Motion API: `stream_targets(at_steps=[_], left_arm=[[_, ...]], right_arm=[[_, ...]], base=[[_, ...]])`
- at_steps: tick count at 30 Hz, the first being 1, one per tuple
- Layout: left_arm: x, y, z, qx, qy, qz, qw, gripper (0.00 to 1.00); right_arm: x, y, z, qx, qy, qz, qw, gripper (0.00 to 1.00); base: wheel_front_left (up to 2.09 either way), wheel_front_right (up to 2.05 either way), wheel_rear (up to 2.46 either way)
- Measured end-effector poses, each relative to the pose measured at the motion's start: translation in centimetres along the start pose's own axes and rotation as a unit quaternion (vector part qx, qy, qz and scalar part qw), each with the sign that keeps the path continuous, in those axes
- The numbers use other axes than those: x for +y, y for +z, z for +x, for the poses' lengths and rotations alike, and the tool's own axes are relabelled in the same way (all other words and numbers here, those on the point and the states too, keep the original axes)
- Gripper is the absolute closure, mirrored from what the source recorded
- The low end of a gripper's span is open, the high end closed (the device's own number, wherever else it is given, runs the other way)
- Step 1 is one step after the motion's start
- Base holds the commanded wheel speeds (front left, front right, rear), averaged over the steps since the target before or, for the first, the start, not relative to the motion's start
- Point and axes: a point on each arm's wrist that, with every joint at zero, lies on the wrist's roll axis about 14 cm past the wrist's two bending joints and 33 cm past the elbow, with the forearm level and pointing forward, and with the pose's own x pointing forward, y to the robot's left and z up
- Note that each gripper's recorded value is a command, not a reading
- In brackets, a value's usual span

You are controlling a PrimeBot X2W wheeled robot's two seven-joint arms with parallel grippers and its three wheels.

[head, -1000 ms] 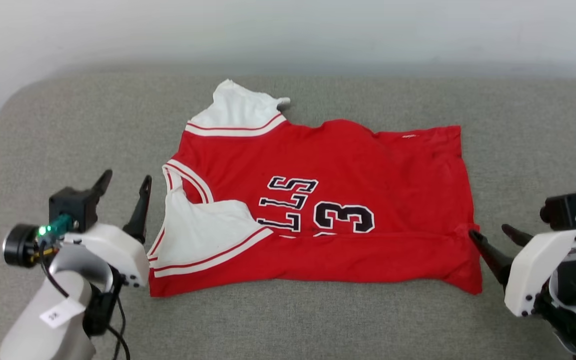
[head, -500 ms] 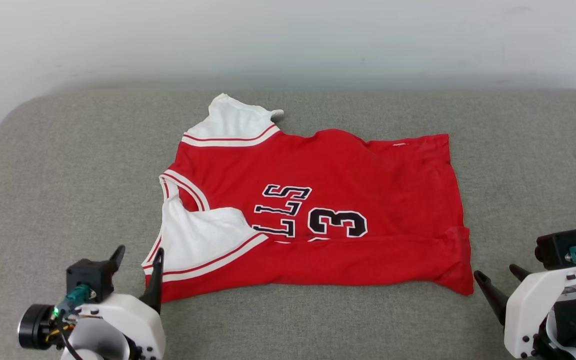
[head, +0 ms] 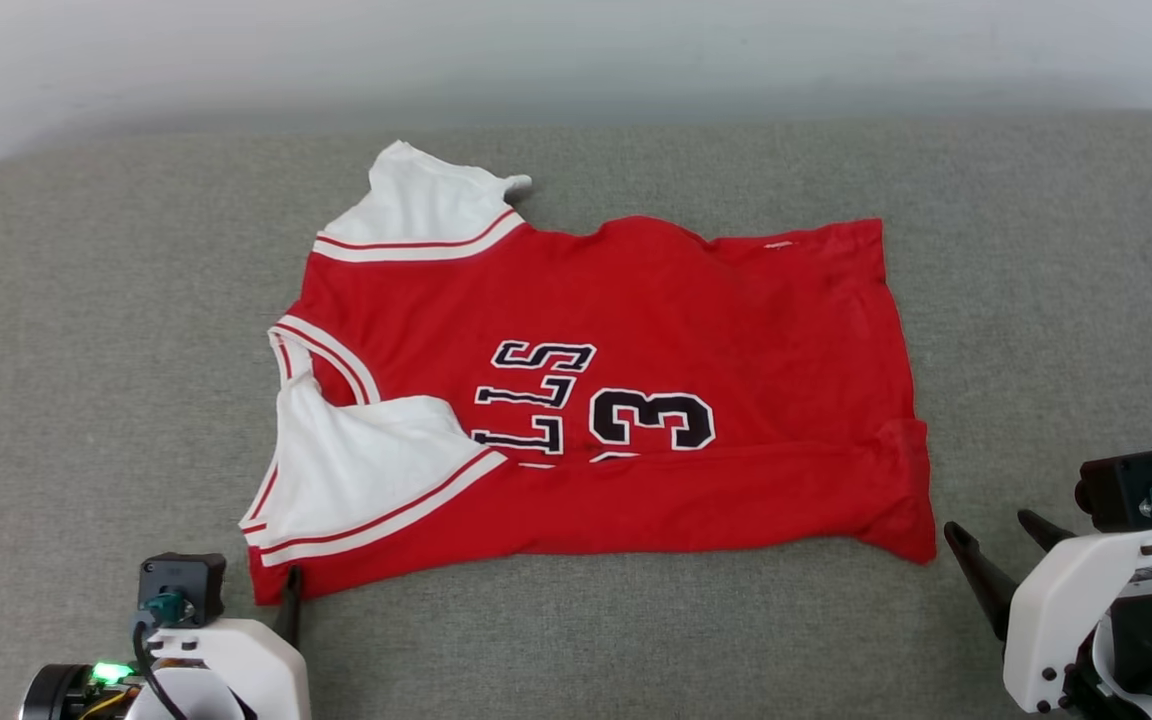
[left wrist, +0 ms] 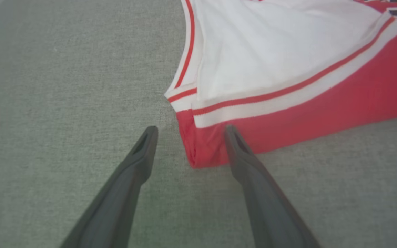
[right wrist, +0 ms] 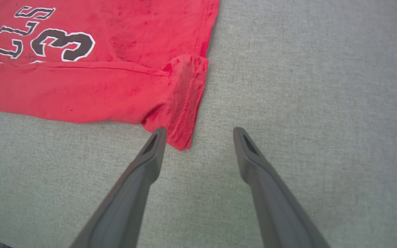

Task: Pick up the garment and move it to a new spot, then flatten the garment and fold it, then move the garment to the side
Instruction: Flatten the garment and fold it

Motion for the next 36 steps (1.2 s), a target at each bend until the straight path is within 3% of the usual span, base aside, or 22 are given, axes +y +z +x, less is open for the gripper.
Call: stream_targets(at_steps=[10, 11, 12, 13, 14, 21, 28, 36], left_arm=[[0.9, -2.6, 2.5, 0.061, 0.007, 0.008, 0.998, 0.00], [0.6, -2.8, 2.7, 0.069, 0.000, 0.006, 0.998, 0.36], [0.4, -3.1, 2.8, 0.077, -0.006, 0.004, 0.997, 0.58], [0.1, -3.2, 2.8, 0.081, -0.012, 0.000, 0.997, 0.96], [0.0, -3.2, 2.8, 0.082, -0.016, -0.003, 0.996, 1.00], [-0.5, -1.9, 2.3, 0.050, -0.022, -0.017, 0.998, 1.00], [0.6, 2.2, 1.0, -0.028, -0.008, -0.018, 0.999, 1.00], [0.9, 5.0, -0.5, -0.076, -0.005, -0.008, 0.997, 1.00]], right_arm=[[-0.5, -1.3, 1.0, 0.020, -0.008, -0.001, 1.000, 0.00], [-0.5, -1.4, 1.1, 0.021, -0.008, 0.000, 1.000, 0.00], [-0.5, -1.5, 1.2, 0.022, -0.009, 0.001, 1.000, 0.00], [-0.5, -1.5, 1.3, 0.023, -0.009, 0.001, 1.000, 0.00], [-0.5, -1.6, 1.4, 0.025, -0.010, 0.000, 1.000, 0.00], [-0.8, -1.3, 1.2, 0.023, -0.015, -0.020, 0.999, 0.00], [0.1, 0.0, 1.9, 0.016, -0.007, -0.042, 0.999, 0.00], [0.7, -1.5, 3.5, 0.064, -0.010, -0.028, 0.998, 0.00]], base=[[0.00, 0.00, 0.00], [0.00, 0.00, 0.00], [0.00, 0.00, 0.00], [0.00, 0.00, 0.00], [0.00, 0.00, 0.00], [0.00, 0.00, 0.00], [0.00, 0.00, 0.00], [0.00, 0.00, 0.00]])
